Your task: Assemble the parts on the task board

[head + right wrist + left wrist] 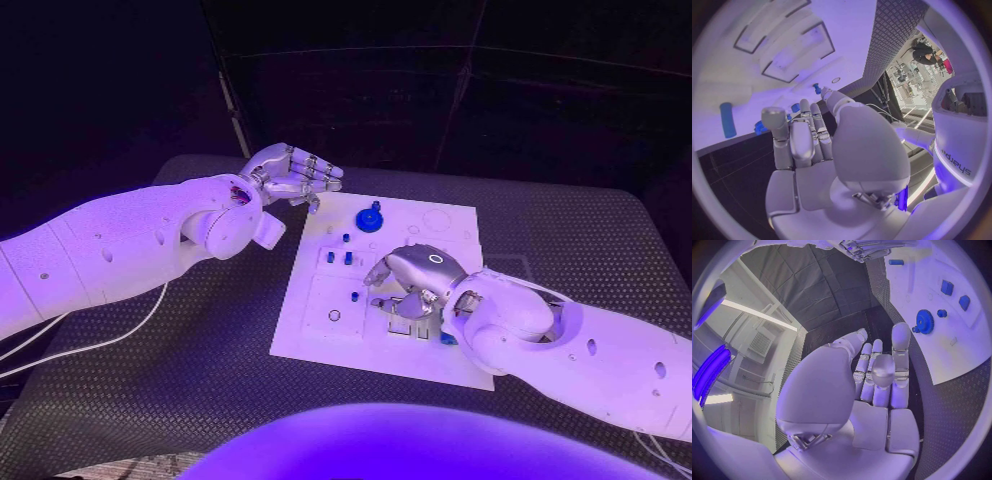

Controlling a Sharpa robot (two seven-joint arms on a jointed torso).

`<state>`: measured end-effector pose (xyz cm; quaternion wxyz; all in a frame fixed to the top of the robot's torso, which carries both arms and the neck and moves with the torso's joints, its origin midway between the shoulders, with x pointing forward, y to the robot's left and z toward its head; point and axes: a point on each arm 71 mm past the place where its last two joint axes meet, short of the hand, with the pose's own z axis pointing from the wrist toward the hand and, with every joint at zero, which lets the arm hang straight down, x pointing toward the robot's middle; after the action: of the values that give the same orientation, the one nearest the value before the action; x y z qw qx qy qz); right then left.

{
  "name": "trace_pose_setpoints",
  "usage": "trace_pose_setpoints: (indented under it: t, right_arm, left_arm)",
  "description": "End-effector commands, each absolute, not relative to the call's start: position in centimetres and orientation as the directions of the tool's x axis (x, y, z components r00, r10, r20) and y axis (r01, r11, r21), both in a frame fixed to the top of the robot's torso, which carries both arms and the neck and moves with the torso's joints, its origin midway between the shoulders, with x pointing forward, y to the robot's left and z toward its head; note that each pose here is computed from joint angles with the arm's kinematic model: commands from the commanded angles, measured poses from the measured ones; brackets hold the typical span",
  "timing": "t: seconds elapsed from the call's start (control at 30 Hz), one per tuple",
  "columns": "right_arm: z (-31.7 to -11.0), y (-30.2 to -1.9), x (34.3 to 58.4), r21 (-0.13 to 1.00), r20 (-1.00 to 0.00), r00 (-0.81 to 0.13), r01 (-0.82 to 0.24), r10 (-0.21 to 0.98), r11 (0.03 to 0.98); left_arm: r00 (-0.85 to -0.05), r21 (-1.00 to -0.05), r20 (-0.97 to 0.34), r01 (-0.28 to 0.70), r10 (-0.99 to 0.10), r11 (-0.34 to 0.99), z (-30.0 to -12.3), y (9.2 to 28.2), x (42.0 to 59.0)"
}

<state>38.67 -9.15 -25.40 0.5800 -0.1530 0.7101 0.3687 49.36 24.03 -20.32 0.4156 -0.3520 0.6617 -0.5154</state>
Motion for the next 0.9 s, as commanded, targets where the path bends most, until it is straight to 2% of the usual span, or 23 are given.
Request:
trace_pose_setpoints:
  t: [0.03, 0.2, 0.33, 0.6, 0.9]
  right_arm:
    - [-23.7, -10.1, 39.2, 0.393, -0.918, -0.225, -0.627, 0.326, 0.673]
    - [-21.4, -12.8, 41.0, 0.414, -0.907, -0.191, -0.556, 0.374, 0.721]
    - [-20.7, -14.6, 41.5, 0.404, -0.914, -0.196, -0.51, 0.354, 0.76]
    - [-21.0, -17.4, 42.1, 0.308, -0.948, -0.217, -0.445, 0.233, 0.841]
    - [-21.9, -17.6, 42.6, 0.253, -0.955, -0.256, -0.434, 0.151, 0.865]
  left_arm:
    - [-0.416, -0.976, -0.18, -0.04, -0.891, 0.215, -20.2, 24.0, 49.4]
    - [-0.418, -0.975, -0.179, -0.042, -0.89, 0.216, -20.3, 24.1, 49.4]
    - [-0.42, -0.975, -0.179, -0.043, -0.89, 0.217, -20.3, 24.1, 49.4]
    - [-0.424, -0.976, -0.177, -0.043, -0.888, 0.215, -20.3, 24.0, 49.3]
    - [-0.426, -0.976, -0.177, -0.041, -0.887, 0.214, -20.3, 24.0, 49.3]
